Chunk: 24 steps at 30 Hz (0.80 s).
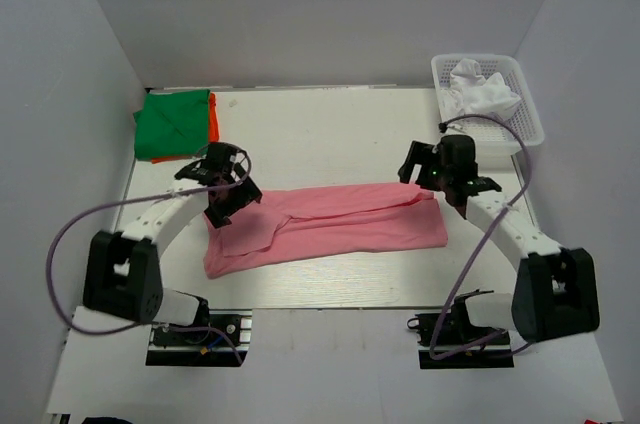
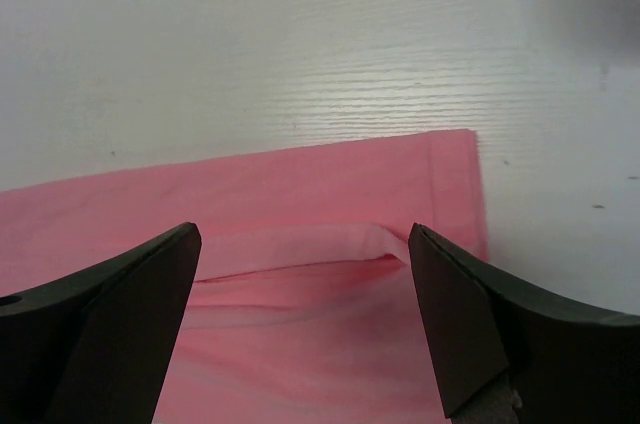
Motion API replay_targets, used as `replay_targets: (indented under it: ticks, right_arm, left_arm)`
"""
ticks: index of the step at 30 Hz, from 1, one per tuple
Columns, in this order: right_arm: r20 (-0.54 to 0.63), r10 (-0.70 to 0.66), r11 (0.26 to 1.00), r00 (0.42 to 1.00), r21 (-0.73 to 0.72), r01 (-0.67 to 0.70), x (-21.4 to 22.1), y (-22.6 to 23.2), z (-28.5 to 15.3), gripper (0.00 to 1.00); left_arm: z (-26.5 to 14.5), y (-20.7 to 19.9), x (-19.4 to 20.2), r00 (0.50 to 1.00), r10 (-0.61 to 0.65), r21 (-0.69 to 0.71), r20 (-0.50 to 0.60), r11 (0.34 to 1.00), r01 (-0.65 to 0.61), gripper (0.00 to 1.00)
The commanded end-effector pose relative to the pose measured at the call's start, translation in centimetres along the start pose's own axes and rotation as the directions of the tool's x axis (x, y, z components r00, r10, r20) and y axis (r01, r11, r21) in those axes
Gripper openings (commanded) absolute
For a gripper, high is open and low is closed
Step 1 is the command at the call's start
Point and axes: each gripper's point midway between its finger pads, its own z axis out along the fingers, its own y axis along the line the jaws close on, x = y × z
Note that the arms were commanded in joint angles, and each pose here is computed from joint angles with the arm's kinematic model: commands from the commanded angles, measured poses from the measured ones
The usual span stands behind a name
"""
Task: Fold and stack the t-shirts
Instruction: Fold the other side of the tshirt into a rectangle, then rotate the tshirt 90 degrees
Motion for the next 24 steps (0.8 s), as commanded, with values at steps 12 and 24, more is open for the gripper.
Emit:
replay_targets:
  ticks: [12, 24]
  right_arm:
    - [-0.35, 0.013, 1.0, 0.937, -0.001, -0.014, 9.1, -0.5, 4.3, 0.9]
    - [-0.605, -0.112, 0.976, 0.788, -0.214, -0.026, 21.7, 2.2, -5.5, 0.9]
  left_arm:
    - [11.5, 0.1, -1.2, 0.991, 0.049, -0.307, -0.128, 0.948, -0.087, 1.0]
    - [23.0, -17.6, -8.8, 0.963, 0.249, -0.02, -0.104, 0.967, -0.252, 1.0]
